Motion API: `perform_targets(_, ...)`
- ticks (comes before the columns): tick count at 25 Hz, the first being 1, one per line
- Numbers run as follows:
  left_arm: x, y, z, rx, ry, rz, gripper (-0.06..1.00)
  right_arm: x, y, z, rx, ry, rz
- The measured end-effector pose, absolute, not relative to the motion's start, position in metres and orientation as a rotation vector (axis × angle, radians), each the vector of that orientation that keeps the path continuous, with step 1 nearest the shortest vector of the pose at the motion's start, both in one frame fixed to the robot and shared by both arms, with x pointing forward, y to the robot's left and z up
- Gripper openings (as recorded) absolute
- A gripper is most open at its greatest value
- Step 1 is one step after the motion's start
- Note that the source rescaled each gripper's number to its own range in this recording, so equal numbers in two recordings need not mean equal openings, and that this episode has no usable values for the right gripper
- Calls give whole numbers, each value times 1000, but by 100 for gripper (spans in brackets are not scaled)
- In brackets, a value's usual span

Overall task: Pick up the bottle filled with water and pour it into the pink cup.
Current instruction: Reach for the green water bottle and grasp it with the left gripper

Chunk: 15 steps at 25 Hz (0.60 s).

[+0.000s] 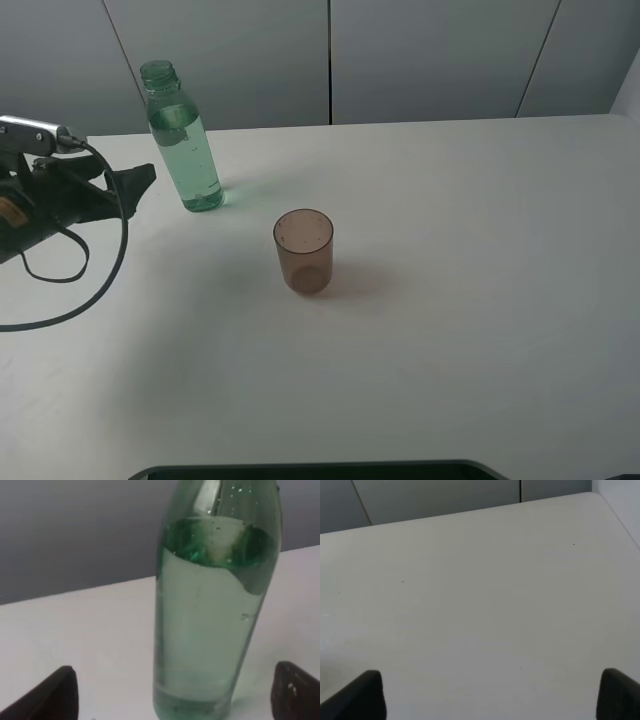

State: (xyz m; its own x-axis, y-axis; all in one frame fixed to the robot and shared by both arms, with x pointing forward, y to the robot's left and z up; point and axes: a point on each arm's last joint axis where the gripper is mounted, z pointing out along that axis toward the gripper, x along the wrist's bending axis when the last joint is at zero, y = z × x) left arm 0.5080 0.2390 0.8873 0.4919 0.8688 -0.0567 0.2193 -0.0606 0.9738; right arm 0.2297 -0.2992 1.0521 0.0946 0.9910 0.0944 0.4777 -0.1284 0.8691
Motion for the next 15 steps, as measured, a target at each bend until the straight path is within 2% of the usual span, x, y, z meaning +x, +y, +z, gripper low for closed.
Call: perform_targets(15, 547, 226, 877, 1610, 807, 664, 100, 230, -299, 1052, 1694, 1459, 959)
